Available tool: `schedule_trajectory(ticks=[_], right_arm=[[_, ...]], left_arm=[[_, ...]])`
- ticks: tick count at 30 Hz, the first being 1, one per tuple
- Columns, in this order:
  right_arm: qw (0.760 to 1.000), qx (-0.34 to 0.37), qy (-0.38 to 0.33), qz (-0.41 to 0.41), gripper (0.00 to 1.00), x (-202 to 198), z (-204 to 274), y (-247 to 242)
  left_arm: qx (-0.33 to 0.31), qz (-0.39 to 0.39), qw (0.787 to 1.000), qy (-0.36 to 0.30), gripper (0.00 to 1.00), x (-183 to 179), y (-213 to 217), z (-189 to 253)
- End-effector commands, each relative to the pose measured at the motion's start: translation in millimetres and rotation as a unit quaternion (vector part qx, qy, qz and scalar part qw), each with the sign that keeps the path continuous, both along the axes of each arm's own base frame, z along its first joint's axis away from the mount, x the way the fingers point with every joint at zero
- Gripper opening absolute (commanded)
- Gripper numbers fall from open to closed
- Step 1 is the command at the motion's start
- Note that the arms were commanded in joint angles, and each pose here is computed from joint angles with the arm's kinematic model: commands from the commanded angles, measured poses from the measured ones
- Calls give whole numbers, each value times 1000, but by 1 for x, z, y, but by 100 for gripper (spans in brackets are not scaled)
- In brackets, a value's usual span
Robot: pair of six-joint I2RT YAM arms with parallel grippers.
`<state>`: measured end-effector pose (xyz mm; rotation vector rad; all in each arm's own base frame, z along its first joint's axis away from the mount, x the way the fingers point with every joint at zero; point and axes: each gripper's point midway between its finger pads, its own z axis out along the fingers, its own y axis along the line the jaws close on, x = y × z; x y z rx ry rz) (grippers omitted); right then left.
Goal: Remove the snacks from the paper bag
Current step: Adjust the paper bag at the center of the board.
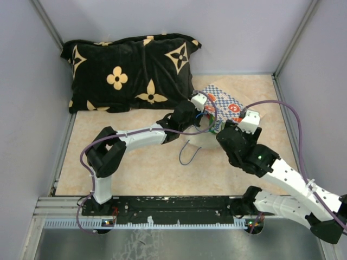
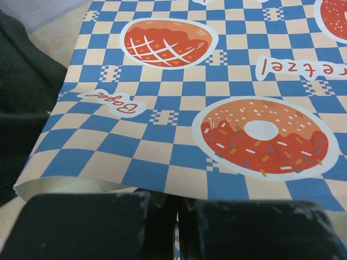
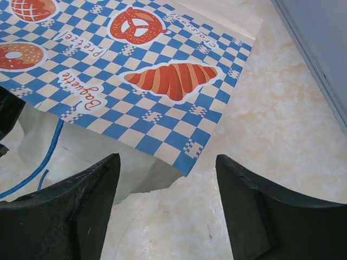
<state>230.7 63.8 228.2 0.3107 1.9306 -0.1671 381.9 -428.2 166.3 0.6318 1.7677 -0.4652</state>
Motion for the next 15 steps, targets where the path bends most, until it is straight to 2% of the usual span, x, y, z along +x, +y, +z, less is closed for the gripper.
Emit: schedule_trajectory(ticks=[1, 6, 15], right_arm=[[1000, 12, -20, -8, 69, 15, 5, 2], [1000, 10, -7, -13, 65, 26, -5, -3], [1000, 7, 8, -26, 51, 35, -22, -13]], left_arm=[[-3, -10, 1000, -4, 0, 2, 5, 13], [-4, -10, 1000, 0, 0, 7, 11, 13], [8, -4, 1000, -3, 0, 18, 20, 5]])
